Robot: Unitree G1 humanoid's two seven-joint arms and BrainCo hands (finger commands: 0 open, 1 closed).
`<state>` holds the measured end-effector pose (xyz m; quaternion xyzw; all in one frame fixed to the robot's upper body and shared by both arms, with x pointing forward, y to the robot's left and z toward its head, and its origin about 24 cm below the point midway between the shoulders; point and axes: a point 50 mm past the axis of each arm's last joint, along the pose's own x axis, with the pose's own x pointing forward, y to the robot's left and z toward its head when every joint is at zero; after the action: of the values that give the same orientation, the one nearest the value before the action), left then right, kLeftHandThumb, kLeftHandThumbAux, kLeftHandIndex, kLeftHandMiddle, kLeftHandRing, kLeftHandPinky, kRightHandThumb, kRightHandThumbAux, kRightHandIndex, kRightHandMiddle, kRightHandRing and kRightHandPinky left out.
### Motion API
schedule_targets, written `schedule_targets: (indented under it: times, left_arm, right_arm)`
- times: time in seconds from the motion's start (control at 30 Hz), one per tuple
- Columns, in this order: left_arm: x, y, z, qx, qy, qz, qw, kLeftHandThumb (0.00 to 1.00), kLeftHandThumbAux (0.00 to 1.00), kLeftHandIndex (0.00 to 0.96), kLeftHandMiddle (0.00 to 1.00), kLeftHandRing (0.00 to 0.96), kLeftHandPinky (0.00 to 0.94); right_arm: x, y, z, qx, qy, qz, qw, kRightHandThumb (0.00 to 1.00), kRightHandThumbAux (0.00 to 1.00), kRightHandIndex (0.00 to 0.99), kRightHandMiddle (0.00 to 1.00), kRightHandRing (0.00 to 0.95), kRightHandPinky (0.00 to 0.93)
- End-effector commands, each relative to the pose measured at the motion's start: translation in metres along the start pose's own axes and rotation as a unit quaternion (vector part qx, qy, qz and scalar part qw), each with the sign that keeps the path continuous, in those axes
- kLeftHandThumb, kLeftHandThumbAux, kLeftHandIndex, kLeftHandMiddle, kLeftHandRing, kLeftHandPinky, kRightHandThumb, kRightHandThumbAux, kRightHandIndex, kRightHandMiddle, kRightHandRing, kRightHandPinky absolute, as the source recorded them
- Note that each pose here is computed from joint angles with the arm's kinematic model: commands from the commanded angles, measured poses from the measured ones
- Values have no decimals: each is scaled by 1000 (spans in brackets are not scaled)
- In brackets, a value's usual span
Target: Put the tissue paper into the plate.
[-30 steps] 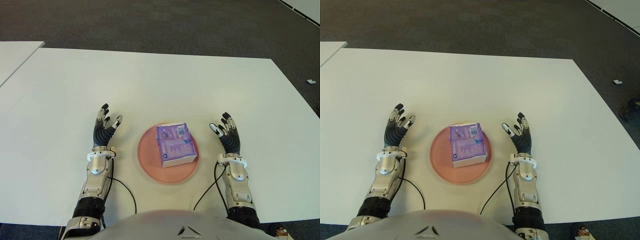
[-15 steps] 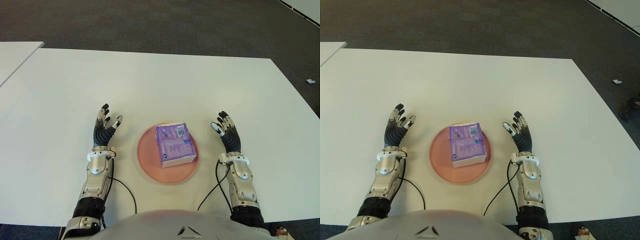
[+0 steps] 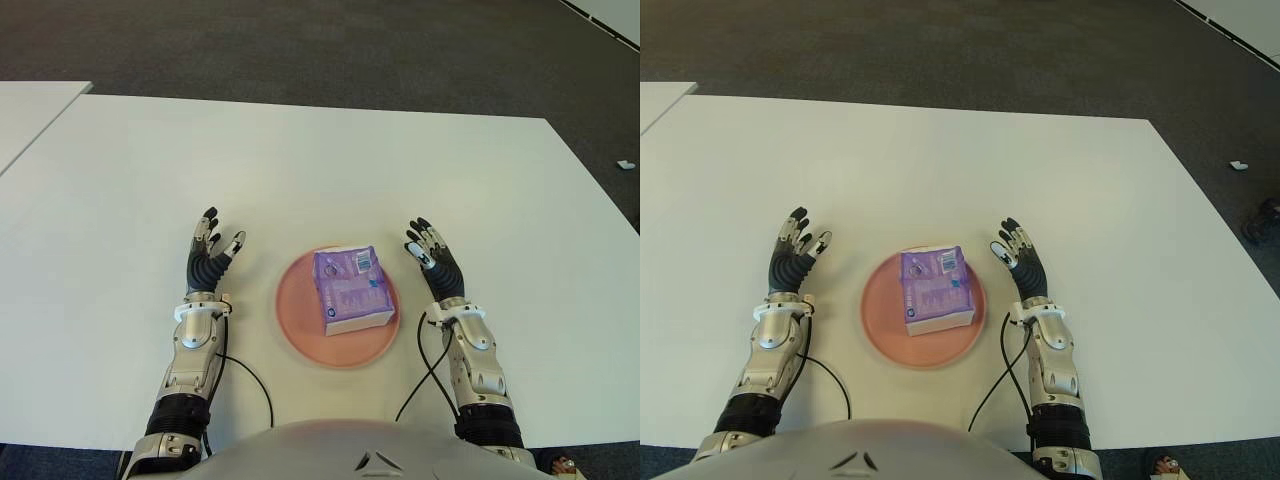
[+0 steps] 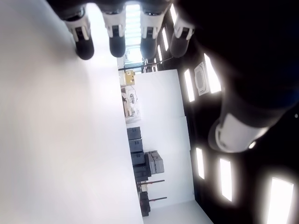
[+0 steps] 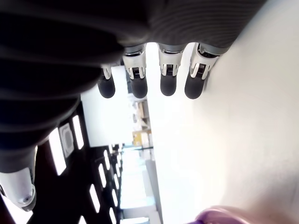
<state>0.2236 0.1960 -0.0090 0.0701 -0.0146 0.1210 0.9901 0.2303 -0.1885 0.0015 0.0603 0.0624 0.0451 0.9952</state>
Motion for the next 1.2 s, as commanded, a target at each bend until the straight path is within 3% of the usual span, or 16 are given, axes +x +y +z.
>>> schedule_targets:
  times: [0.03, 1.2]
  left_arm:
    - [-4, -1, -6, -2, 17, -14, 1000, 122, 652, 34, 43, 37, 64]
    - [-7, -5, -5, -6, 16, -27, 999, 142, 622, 22, 29, 19, 47]
  right_arm:
    - [-13, 1, -32, 25, 81, 3, 996, 0, 580, 0, 0, 0, 0]
    - [-11, 14, -45, 12, 67, 43, 997, 0, 573, 0, 0, 0, 0]
